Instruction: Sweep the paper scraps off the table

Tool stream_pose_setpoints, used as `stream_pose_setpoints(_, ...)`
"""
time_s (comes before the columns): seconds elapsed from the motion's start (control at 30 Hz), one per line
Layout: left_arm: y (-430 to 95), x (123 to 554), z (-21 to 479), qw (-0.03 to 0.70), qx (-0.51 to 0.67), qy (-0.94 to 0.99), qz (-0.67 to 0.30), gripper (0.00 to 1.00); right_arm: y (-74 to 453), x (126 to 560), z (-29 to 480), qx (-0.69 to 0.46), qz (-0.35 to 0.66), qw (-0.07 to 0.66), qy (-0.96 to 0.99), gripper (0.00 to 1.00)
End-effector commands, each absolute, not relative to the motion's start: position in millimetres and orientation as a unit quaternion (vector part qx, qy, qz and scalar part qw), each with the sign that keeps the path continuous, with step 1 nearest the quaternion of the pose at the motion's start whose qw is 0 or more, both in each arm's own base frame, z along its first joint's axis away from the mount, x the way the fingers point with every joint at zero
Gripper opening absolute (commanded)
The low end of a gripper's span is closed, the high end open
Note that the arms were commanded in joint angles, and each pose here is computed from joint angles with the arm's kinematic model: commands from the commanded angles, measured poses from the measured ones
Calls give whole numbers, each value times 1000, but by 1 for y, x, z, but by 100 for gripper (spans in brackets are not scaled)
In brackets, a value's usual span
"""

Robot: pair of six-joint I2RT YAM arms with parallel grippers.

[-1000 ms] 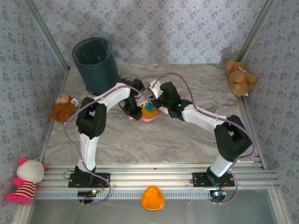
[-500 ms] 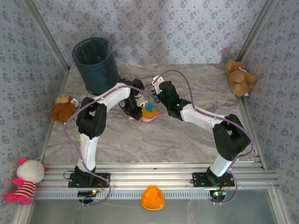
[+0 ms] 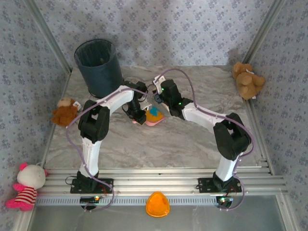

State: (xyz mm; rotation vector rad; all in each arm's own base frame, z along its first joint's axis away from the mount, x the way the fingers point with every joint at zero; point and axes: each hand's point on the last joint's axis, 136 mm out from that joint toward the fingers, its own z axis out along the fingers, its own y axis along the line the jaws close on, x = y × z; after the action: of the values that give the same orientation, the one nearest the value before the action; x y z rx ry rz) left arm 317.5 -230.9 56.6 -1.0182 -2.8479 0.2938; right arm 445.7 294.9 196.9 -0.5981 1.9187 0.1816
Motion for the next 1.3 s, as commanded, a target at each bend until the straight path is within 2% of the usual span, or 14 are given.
stream_pose_setpoints(0.0, -233, 308, 53, 68, -346, -931, 99, 0, 309, 440, 194, -266, 110, 517, 806, 0)
stream_pose_setpoints(0.5, -233, 308, 53, 66, -344, -931, 99, 0, 319, 427, 182, -281, 185, 458, 823, 0)
stream_pose_setpoints(0.87, -233, 309, 53, 66, -345, -931, 98, 0, 318, 421, 205, -269, 223, 465, 814, 0)
stream_pose_setpoints(1.27, -232, 308, 54, 66, -344, -931, 98, 0, 309, 422, 217, -254, 210, 479, 814, 0)
